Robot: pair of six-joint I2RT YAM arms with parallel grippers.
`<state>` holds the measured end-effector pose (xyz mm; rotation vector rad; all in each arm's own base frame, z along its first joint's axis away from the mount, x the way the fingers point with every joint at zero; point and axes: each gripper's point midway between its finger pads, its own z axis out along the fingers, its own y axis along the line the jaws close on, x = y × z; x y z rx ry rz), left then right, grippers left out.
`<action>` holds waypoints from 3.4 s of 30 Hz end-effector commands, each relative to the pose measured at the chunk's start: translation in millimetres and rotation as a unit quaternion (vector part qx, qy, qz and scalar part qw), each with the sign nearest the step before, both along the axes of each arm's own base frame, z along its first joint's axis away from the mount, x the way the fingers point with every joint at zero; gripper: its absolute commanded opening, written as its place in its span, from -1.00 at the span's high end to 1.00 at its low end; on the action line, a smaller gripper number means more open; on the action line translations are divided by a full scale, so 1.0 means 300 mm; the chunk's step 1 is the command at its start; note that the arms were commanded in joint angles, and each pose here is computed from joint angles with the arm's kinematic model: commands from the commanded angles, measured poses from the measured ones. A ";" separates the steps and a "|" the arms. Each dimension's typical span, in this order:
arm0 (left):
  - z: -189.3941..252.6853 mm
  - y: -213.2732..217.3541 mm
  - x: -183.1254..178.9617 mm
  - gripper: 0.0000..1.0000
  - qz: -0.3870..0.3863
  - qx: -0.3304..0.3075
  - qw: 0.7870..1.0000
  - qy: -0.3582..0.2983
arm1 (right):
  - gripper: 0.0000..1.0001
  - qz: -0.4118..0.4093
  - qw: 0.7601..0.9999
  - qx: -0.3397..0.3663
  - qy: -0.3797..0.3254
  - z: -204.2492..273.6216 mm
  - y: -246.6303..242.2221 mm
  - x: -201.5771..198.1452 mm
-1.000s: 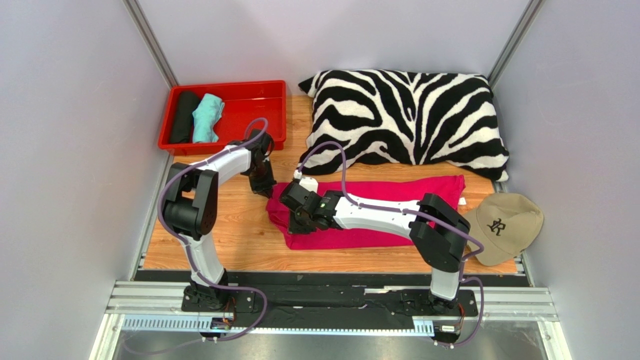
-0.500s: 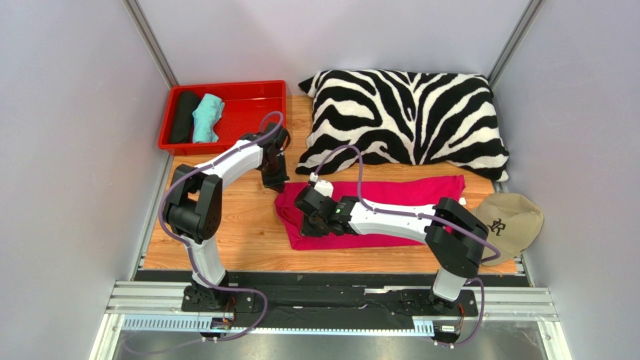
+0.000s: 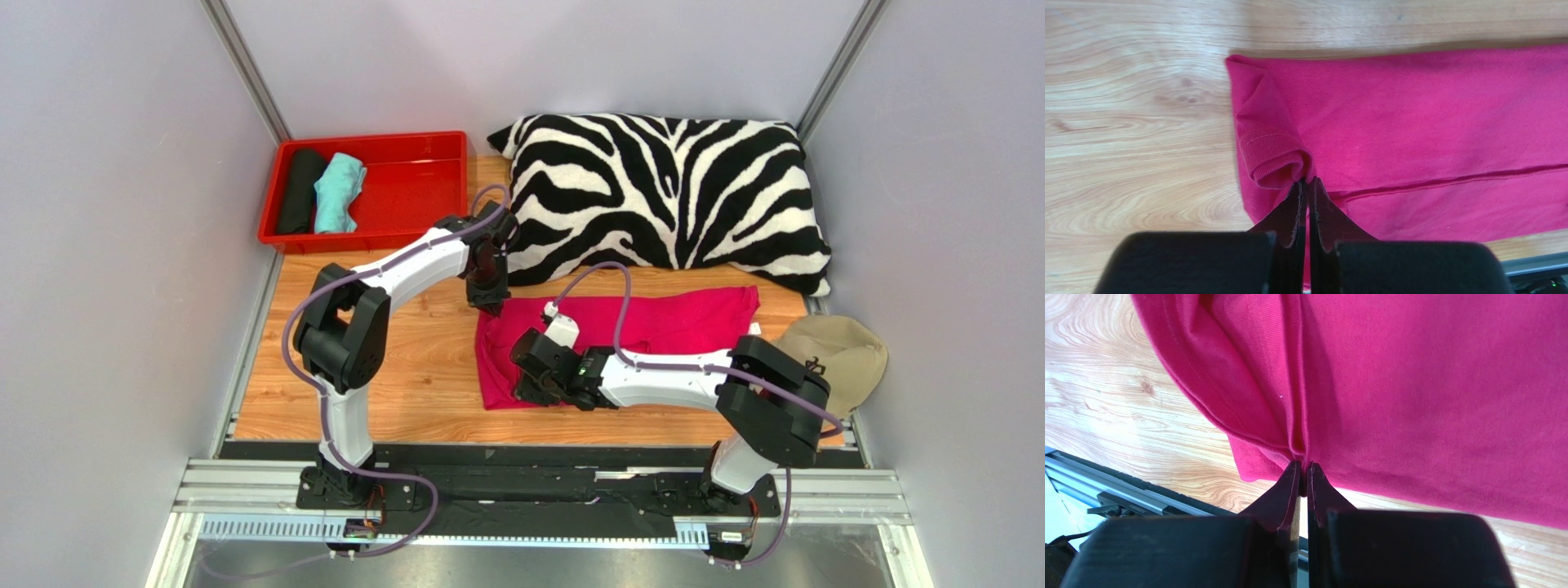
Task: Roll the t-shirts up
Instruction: Roll the T-shirt to the center of the board.
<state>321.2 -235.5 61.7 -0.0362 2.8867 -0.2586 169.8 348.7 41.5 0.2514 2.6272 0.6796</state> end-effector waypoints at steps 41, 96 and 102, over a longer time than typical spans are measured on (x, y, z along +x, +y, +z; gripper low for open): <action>0.129 0.052 0.057 0.10 -0.028 -0.065 0.997 -0.026 | 0.12 0.087 0.993 -0.060 -0.045 0.037 0.005 0.022; -0.011 0.102 0.076 -0.04 -0.002 -0.167 0.986 0.016 | 0.95 0.162 0.975 -0.147 -0.026 -0.035 0.189 -0.066; -0.026 0.108 0.065 -0.08 -0.012 -0.164 0.986 0.016 | 0.77 0.140 0.977 -0.142 -0.070 0.121 0.160 -0.021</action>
